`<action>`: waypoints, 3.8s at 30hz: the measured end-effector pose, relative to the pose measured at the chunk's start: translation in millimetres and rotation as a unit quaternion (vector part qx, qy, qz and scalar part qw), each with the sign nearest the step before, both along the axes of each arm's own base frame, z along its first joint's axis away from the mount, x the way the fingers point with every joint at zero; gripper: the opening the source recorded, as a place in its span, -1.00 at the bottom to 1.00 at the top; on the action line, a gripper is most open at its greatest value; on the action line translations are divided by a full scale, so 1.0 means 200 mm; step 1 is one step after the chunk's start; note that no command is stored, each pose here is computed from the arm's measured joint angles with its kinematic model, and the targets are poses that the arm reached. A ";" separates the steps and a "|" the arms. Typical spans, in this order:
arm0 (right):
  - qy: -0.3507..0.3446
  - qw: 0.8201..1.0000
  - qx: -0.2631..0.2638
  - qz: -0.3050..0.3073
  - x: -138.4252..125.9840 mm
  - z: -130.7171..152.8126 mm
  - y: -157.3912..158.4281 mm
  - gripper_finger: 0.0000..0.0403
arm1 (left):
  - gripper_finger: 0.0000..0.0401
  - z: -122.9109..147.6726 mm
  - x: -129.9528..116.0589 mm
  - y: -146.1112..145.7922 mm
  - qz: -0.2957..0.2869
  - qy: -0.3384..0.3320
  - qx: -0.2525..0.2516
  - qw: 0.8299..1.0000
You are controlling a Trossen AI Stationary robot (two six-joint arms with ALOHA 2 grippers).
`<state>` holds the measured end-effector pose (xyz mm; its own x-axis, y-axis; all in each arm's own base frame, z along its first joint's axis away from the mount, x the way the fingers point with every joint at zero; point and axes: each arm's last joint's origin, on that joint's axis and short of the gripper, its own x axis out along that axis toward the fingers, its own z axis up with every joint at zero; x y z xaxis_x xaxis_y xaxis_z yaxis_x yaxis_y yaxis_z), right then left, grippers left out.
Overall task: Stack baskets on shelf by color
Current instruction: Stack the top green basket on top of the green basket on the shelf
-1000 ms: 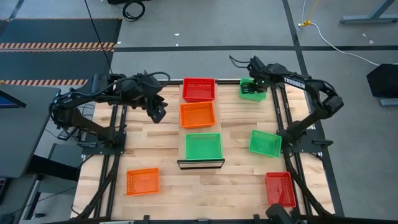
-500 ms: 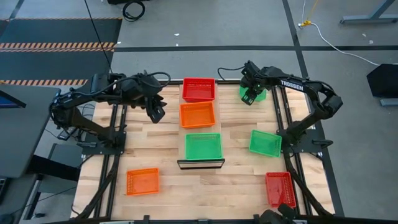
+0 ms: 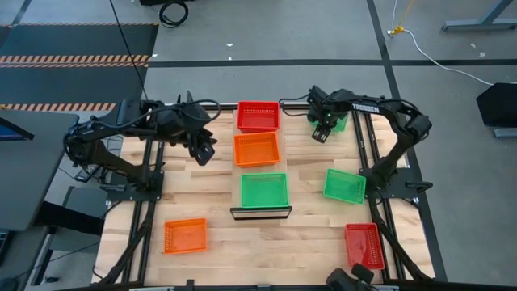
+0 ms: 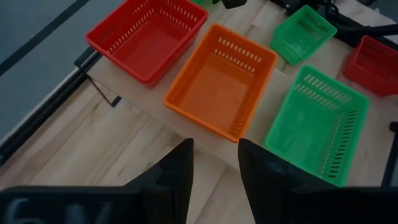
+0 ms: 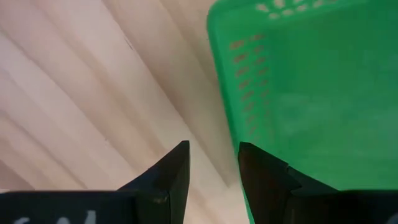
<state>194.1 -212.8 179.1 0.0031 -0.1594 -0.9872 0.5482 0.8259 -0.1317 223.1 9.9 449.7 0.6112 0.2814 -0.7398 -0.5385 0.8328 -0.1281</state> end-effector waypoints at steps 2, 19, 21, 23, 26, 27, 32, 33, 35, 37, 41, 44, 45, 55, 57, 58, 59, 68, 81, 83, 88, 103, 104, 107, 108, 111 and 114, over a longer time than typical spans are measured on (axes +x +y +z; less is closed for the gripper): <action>0.009 1.000 0.009 0.000 0.01 -0.03 -0.01 -0.31 | -0.34 0.00 0.00 -0.01 0.002 -0.002 -0.005 1.000; -0.036 0.997 -0.063 0.019 -0.02 0.21 0.02 -0.35 | -0.34 0.00 0.00 -0.05 0.004 -0.005 -0.013 1.000; -0.041 0.996 -0.069 0.032 -0.03 0.24 0.03 -0.32 | -0.34 0.00 0.00 -0.05 0.004 -0.005 -0.012 1.000; -0.046 0.996 -0.069 0.037 -0.04 0.25 0.04 -0.28 | -0.34 0.00 0.00 -0.05 0.004 -0.005 -0.012 1.000; -0.051 0.997 -0.053 0.037 -0.05 0.23 0.03 -0.19 | -0.34 0.00 0.00 -0.05 0.005 -0.005 -0.013 1.000; -0.050 0.997 -0.055 0.037 -0.05 0.22 0.03 -0.15 | -0.34 0.00 0.00 -0.05 0.008 -0.006 -0.015 1.000; -0.035 0.997 -0.062 0.028 -0.09 0.14 0.03 0.04 | -0.34 0.00 0.00 -0.05 0.022 -0.011 -0.027 0.999; -0.037 0.997 -0.056 0.026 -0.10 0.12 0.03 0.07 | -0.34 0.00 0.00 -0.05 0.023 -0.012 -0.029 0.999; -0.036 0.998 -0.045 0.022 -0.12 0.08 0.04 0.13 | -0.34 0.00 0.00 -0.06 0.024 -0.014 -0.034 0.999; -0.031 0.998 -0.049 0.020 -0.13 0.05 0.05 0.16 | -0.34 0.00 0.00 -0.08 0.023 -0.015 -0.034 0.999; -0.023 0.998 -0.060 0.022 -0.15 -0.01 0.06 0.16 | -0.34 0.00 0.00 -0.10 0.027 -0.019 -0.035 0.999; -0.023 0.998 -0.061 0.025 -0.16 -0.05 0.07 0.09 | -0.34 0.00 0.00 -0.11 0.034 -0.023 -0.044 0.998; -0.022 0.998 -0.061 0.025 -0.17 -0.06 0.07 0.04 | -0.34 0.00 0.00 -0.11 0.038 -0.025 -0.048 0.998; -0.032 0.999 -0.039 -0.007 -0.18 -0.09 0.10 -0.92 | -0.34 0.00 0.00 -0.15 0.036 -0.028 -0.056 0.997; -0.033 0.999 -0.028 -0.014 -0.17 -0.07 0.10 -0.94 | -0.34 0.00 0.00 -0.15 0.038 -0.030 -0.048 0.998; -0.030 0.999 -0.019 -0.014 -0.17 -0.06 0.11 -0.93 | -0.34 0.00 0.00 -0.15 0.040 -0.030 -0.044 0.998; -0.027 1.000 -0.010 -0.011 -0.16 -0.04 0.11 -0.94 | -0.34 0.00 0.00 -0.15 0.041 -0.030 -0.040 0.998; -0.071 0.995 -0.060 0.023 -0.08 0.47 0.19 -0.98 | -0.34 0.00 0.00 -0.15 0.038 -0.027 -0.008 0.999; -0.277 0.956 -0.039 0.088 0.08 1.21 0.62 -0.98 | -0.34 0.02 0.02 -0.06 0.083 -0.030 0.109 0.990; -0.296 0.949 -0.023 0.109 0.15 1.26 0.70 -0.98 | -0.34 0.03 0.04 -0.03 0.071 -0.030 0.128 0.989; -0.319 0.936 0.015 0.151 0.34 1.33 0.92 -0.98 | -0.34 0.04 0.07 0.03 0.038 -0.020 0.181 0.983; -0.284 0.943 0.093 0.148 0.75 1.20 1.49 -0.98 | -0.34 0.15 -0.14 0.11 -0.083 -0.040 0.185 0.979; -0.281 0.943 0.098 0.148 0.76 1.19 1.53 -0.98 | -0.34 0.16 -0.16 0.10 -0.088 -0.045 0.183 0.978; -0.265 0.946 0.105 0.152 0.79 1.16 1.62 -0.98 | -0.34 0.17 -0.19 0.10 -0.094 -0.054 0.177 0.978; -0.257 0.948 0.101 0.157 0.79 1.15 1.65 -0.98 | -0.34 0.17 -0.20 0.10 -0.095 -0.056 0.172 0.979; -0.226 0.955 0.084 0.171 0.78 1.12 1.69 -0.98 | -0.34 0.18 -0.22 0.08 -0.082 -0.072 0.152 0.982; -0.202 0.957 0.070 0.195 0.78 1.09 1.70 -0.98 | -0.34 0.18 -0.22 0.06 -0.078 -0.087 0.136 0.984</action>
<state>350.2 127.4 396.4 0.4210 0.0644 -0.9048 0.1784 0.9721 0.1522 179.7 22.4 486.3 0.7733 0.3477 -0.5303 -0.3919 0.9195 0.0315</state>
